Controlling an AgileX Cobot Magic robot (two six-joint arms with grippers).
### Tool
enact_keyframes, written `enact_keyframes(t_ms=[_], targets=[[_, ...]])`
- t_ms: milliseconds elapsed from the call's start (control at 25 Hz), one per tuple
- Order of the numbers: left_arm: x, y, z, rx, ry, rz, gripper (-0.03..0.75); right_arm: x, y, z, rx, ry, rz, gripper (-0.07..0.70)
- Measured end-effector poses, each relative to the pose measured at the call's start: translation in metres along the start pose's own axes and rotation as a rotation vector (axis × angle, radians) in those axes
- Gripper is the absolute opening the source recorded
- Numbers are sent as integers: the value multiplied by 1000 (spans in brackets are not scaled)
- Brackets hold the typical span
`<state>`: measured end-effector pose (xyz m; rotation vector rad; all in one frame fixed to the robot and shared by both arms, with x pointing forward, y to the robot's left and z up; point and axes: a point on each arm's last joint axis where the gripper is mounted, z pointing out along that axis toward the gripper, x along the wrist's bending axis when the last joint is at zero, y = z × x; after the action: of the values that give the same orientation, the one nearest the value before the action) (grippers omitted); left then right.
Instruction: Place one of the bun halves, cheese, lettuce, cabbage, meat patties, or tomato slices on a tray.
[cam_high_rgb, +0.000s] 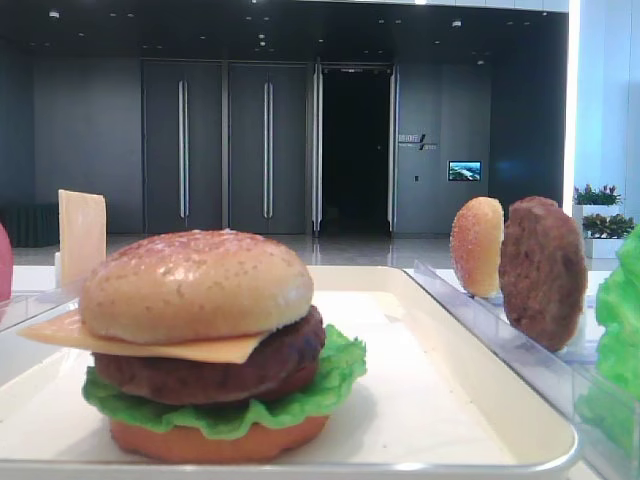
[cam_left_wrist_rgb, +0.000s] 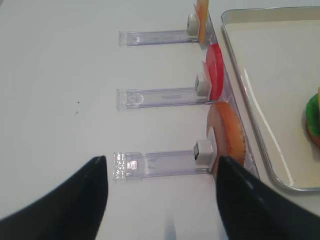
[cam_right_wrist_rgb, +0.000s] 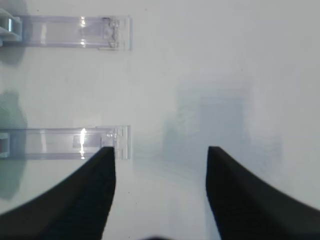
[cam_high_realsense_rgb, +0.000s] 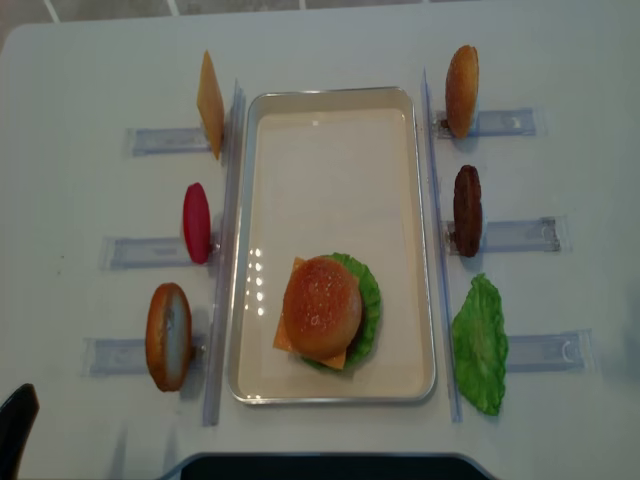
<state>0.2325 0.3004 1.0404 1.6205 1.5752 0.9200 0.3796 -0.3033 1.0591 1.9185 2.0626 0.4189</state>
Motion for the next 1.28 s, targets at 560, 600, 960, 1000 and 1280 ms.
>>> enact_keyframes(t_ms=[560, 600, 960, 1000, 1280], targets=[[0, 0, 0, 0, 1, 0, 517, 12, -90, -29, -244, -18, 106, 415], [0, 0, 0, 0, 1, 0, 517, 12, -95, -29, -276, -21, 105, 415], [0, 0, 0, 0, 1, 0, 517, 16, -131, -44, -527, -52, 97, 415], [0, 0, 0, 0, 1, 0, 517, 16, -135, -45, -553, -54, 96, 415], [0, 0, 0, 0, 1, 0, 517, 17, -142, -48, -607, -57, 94, 415]])
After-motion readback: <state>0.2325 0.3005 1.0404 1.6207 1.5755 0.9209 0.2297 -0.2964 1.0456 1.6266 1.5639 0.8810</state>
